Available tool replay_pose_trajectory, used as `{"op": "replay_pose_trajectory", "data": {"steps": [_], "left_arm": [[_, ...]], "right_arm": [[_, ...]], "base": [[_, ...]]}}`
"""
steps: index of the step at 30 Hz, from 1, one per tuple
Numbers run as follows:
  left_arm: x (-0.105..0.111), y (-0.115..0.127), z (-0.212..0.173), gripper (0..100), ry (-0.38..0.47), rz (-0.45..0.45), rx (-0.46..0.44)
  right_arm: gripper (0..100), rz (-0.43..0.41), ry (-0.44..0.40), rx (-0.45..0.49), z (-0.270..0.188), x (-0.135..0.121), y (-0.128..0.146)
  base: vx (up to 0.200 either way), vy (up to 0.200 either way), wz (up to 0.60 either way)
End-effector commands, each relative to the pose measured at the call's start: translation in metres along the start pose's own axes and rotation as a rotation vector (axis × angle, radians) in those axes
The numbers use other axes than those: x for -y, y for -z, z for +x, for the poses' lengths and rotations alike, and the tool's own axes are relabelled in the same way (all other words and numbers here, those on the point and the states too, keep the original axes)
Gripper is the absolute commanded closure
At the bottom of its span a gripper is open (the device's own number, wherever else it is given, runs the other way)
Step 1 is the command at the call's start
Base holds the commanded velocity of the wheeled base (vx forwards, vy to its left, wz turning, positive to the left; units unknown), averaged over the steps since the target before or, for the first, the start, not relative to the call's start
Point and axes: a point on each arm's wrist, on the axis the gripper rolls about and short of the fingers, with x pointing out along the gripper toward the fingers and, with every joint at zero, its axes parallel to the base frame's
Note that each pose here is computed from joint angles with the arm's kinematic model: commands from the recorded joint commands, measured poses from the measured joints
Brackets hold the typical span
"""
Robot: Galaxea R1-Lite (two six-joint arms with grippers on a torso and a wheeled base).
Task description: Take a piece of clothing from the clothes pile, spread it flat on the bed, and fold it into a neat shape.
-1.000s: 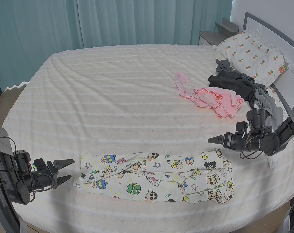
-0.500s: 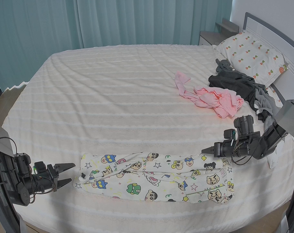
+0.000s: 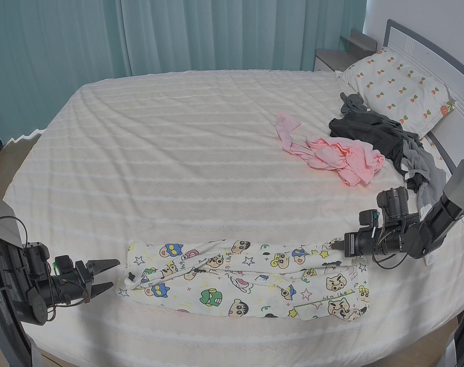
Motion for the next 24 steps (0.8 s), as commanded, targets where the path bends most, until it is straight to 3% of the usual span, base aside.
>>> {"op": "replay_pose_trajectory", "data": {"steps": [1,11,15,24], "left_arm": [[-0.004,0.005,0.001,0,-0.013,0.023,-0.020],[-0.005,0.007,0.001,0,-0.015,0.031,-0.025],[-0.005,0.007,0.001,0,-0.016,0.030,-0.025],[-0.005,0.008,0.000,0,-0.018,0.028,-0.028]], "right_arm": [[100,-0.026,-0.029,0.068,-0.028,-0.011,0.003],[100,-0.109,-0.176,0.201,-0.053,-0.021,0.042],[100,-0.135,-0.250,0.213,-0.061,-0.026,0.058],[100,-0.180,-0.260,0.160,-0.063,-0.028,0.079]], "base": [[0.000,0.000,0.00],[0.000,0.000,0.00],[0.000,0.000,0.00],[0.000,0.000,0.00]]}}
